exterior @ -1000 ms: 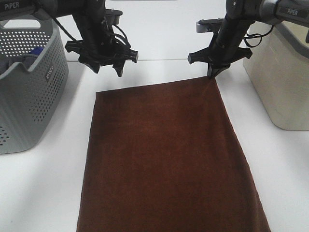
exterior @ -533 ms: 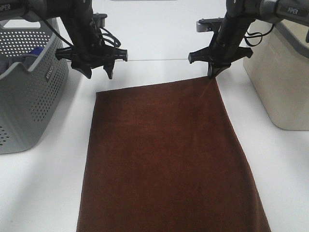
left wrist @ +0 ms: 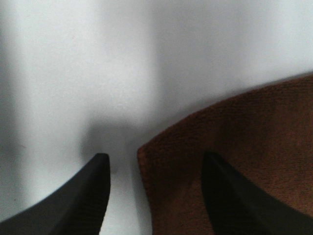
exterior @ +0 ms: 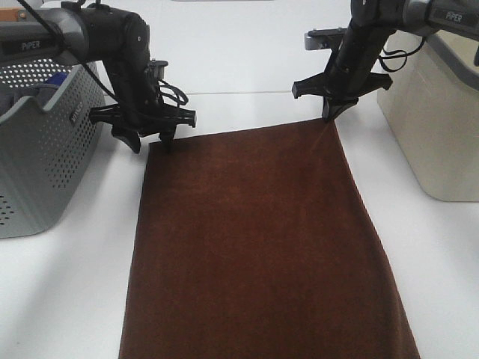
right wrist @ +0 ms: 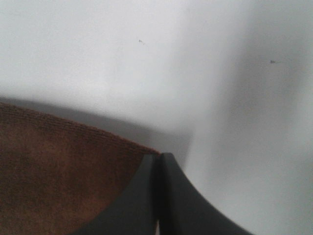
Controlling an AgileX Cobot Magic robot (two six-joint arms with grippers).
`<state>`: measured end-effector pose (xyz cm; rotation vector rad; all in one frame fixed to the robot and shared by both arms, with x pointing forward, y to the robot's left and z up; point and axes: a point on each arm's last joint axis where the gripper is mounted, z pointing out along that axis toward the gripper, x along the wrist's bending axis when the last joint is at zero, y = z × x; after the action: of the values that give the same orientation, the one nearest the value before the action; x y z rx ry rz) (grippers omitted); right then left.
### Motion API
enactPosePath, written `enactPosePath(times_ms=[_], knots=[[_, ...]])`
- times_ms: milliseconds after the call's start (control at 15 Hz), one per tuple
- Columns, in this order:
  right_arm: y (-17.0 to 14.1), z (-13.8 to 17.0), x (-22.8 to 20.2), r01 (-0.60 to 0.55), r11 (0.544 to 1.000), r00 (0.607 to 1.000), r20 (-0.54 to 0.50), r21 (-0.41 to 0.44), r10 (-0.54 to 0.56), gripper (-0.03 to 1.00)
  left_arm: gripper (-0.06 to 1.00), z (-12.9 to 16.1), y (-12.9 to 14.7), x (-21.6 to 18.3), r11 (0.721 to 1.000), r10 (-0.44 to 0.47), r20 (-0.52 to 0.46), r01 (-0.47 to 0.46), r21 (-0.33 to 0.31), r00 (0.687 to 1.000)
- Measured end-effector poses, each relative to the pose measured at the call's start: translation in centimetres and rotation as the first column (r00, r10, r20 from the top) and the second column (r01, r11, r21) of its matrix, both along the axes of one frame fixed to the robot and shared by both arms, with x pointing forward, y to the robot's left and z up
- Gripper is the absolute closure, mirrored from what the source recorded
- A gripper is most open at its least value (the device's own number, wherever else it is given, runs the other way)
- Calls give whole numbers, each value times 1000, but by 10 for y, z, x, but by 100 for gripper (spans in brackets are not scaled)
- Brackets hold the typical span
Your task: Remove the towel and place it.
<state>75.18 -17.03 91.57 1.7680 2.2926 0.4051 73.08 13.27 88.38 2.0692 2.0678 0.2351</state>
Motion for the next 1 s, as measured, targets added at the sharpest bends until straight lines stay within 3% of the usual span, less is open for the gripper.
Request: enactPosePath(times_ms=[400,600,667,867,1000], knots=[[0,0,0,0,1000,1000,0,0,0,97,62,-10,-1,1,1000,3,-13,-3,-6,1000],[0,0,0,-1,1000,1000,0,0,1,97,90,-10,-2,3,999,-43,16,43,1,999],[0,0,0,-2,1000,1000,0,-1,2,97,94,-10,-1,4,998,-68,29,68,16,997],[-1,1,2,-12,1000,1000,25,-20,12,97,94,-8,2,12,991,-120,115,112,74,986],[-3,11,7,-21,999,997,72,-45,24,97,94,-5,0,18,990,-134,188,123,69,973]])
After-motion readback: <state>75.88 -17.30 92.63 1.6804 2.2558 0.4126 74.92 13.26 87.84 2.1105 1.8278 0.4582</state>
